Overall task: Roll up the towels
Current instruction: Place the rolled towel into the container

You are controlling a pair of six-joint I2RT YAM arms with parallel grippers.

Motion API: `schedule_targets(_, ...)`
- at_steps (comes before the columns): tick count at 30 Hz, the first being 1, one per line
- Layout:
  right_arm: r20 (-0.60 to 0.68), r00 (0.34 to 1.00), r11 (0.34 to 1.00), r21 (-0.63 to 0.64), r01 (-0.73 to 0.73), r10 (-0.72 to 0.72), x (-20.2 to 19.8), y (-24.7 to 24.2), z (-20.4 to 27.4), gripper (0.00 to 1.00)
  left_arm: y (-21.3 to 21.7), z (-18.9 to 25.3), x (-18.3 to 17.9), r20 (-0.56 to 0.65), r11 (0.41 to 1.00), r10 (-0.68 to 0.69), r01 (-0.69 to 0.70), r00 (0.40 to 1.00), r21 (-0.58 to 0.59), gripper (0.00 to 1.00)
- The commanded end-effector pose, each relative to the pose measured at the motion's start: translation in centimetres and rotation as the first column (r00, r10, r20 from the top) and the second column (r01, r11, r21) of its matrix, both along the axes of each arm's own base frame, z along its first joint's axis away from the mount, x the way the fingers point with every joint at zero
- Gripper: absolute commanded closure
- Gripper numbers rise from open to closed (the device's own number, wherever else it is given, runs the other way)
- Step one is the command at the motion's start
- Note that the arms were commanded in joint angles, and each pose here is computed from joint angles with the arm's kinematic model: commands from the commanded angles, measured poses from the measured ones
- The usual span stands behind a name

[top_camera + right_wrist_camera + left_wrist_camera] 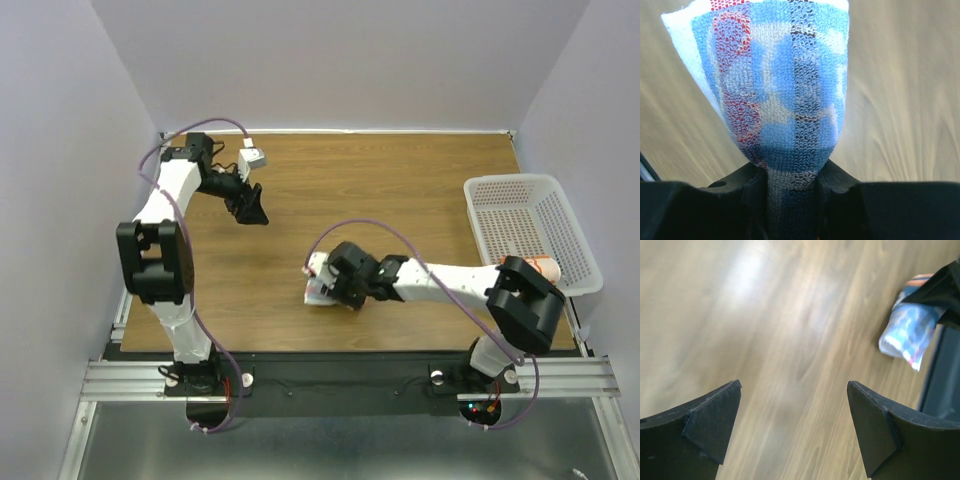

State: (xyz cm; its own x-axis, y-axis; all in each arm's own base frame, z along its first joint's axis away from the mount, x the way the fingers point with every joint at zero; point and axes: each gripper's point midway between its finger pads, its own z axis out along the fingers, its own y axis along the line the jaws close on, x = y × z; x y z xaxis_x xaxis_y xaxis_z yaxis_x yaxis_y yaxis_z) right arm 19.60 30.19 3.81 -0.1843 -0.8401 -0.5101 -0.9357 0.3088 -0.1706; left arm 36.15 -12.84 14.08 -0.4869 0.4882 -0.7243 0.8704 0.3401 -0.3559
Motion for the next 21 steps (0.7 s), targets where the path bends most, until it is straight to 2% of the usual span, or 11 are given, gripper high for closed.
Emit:
schedule_targets(1,-0.019,0.954,0.934,0.201,0.296,-0.298,5.1,-1.5,6.7,0.99,-0.2,6.1,1.2,0.220,0.995,0.100,-0.100,0.970,-0.011,0.01)
schedule_targets(5,-0.084,0.806,0.734,0.366,0.572,-0.586,11.5,-4.6,14.1,0.99,-0.9,8.8,0.4,0.241,0.982,0.184,-0.165,0.953,-0.096,0.01)
schedule_targets(8,-0.163,0.589,0.484,0.422,0.767,-0.791,16.7,-11.2,18.8,0.99,-1.8,10.1,-0.9,0.238,0.978,0.184,-0.154,0.954,-0.142,0.01)
schedule_targets(10,-0.210,0.499,0.371,0.449,0.813,-0.841,18.5,-14.0,20.9,0.99,-2.0,10.4,-1.2,0.242,0.976,0.189,-0.155,0.952,-0.151,0.01)
schedule_targets(11,-0.268,0.416,0.257,0.475,0.841,-0.869,19.7,-15.2,22.7,1.00,-2.1,10.5,-1.3,0.244,0.976,0.188,-0.153,0.951,-0.154,0.01)
schedule_targets(12,-0.292,0.276,0.127,0.443,0.888,-0.916,20.3,-18.8,22.3,0.99,-2.1,10.6,-1.3,0.245,0.975,0.193,-0.158,0.950,-0.156,0.01)
schedule_targets(14,-0.313,0.111,-0.047,0.457,0.888,-0.943,21.3,-22.5,23.1,0.99,-2.3,10.7,-1.7,0.246,0.975,0.188,-0.152,0.951,-0.160,0.01)
schedule_targets(16,-0.368,-0.101,-0.267,0.434,0.861,-0.924,21.4,-27.0,22.9,0.99,-2.3,10.4,-2.0,0.238,0.976,0.187,-0.151,0.953,-0.158,0.01)
schedule_targets(17,-0.388,-0.142,-0.313,0.421,0.851,-0.910,21.4,-28.0,22.6,0.99,-2.3,10.3,-2.1,0.238,0.976,0.184,-0.150,0.954,-0.157,0.01)
schedule_targets(20,-0.444,-0.392,-0.554,0.329,0.765,-0.805,20.6,-34.6,20.3,0.99,-2.3,10.4,-2.4,0.244,0.978,0.178,-0.143,0.953,-0.154,0.01)
schedule_targets(21,-0.433,-0.464,-0.605,0.278,0.746,-0.773,19.9,-36.0,18.6,0.99,-2.2,10.3,-2.6,0.242,0.978,0.177,-0.142,0.954,-0.153,0.01)
